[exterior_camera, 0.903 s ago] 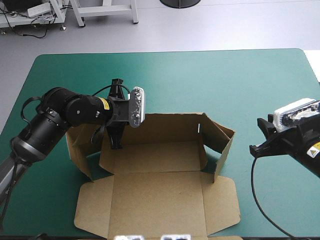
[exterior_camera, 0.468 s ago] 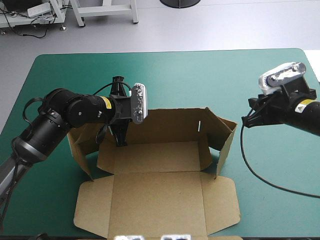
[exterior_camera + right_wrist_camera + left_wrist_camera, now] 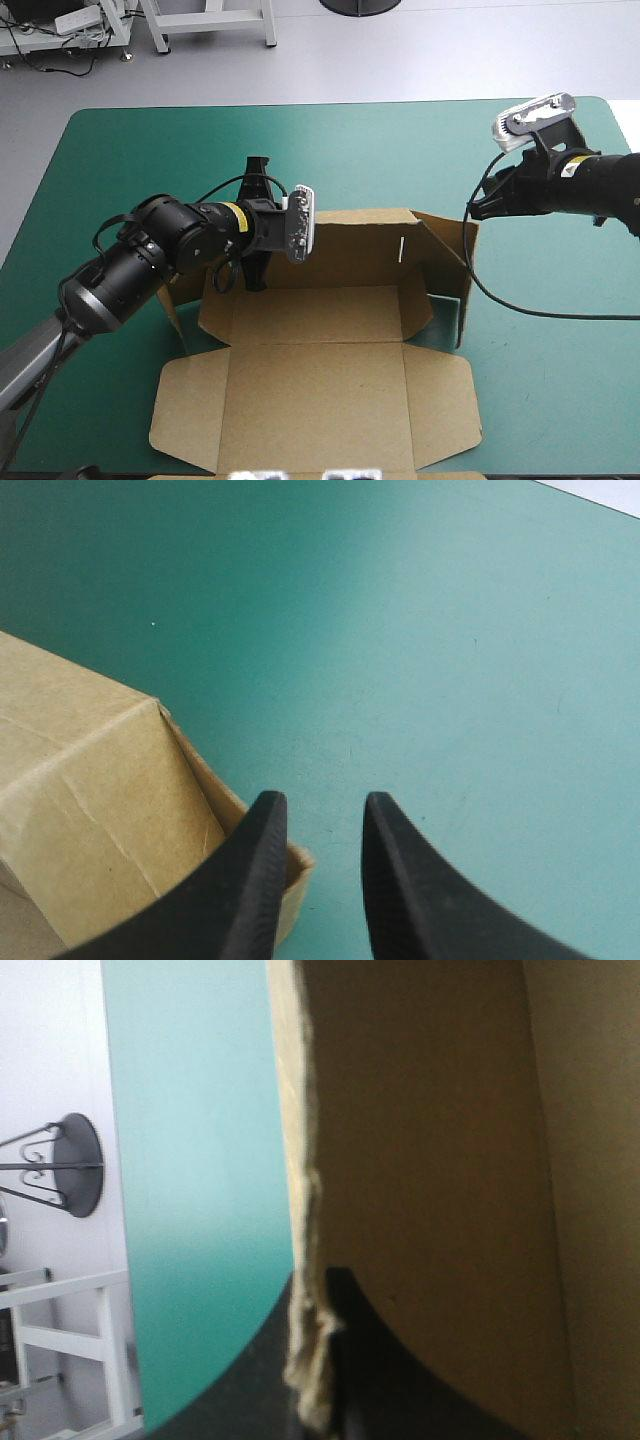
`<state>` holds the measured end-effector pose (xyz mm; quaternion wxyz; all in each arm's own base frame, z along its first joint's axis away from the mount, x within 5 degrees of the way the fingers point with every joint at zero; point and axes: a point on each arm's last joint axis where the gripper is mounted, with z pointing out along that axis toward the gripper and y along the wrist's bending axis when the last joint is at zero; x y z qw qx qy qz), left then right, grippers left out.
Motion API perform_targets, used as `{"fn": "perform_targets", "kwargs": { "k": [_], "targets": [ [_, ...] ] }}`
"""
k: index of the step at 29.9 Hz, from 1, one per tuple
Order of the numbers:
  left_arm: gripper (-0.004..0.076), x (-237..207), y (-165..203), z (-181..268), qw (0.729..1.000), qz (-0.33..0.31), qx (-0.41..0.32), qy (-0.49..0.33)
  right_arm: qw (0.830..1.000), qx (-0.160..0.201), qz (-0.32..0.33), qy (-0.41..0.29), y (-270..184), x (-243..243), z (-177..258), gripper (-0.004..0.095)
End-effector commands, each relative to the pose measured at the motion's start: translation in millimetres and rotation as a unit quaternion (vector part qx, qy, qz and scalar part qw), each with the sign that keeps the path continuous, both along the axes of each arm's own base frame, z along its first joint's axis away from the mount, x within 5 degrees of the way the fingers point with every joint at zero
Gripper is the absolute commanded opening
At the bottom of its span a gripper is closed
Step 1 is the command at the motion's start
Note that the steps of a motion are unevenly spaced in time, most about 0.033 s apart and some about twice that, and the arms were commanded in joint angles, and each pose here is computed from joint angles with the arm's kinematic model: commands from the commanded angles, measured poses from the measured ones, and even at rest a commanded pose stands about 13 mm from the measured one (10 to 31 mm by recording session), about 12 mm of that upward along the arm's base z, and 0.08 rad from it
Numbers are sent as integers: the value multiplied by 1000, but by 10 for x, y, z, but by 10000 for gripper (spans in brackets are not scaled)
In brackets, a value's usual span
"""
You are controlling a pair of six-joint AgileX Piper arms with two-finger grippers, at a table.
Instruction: Fold the box
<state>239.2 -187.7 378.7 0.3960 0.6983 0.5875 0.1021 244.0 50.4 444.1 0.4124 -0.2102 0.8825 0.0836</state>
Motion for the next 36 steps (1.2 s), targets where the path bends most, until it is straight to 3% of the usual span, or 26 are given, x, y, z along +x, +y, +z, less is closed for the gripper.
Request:
{"fn": "perform_targets", "kwargs": {
  "k": [1, 9, 21, 29, 36],
  "targets": [
    [-6, -50, -71, 191, 995, -9, -38, -93, 999, 7, -1, -50, -2, -66, 192, 246],
    [-6, -11, -84, 250, 988, -15, -34, -150, 998, -6, -10, -63, -30, -59, 238, 246],
    [-6, 28, -57, 236, 985, 16, -47, -168, 998, 14, -9, -65, -6, -41, 318, 246],
    [-6, 22, -63, -18, 987, 1, -26, -161, 999, 24, -9, -25, 57, 332, 66, 246],
    [-6, 23, -107, -23, 982, -6, -63, -176, 999, 35, 3, 24, 142, 727, -202, 213]
  ]
}}
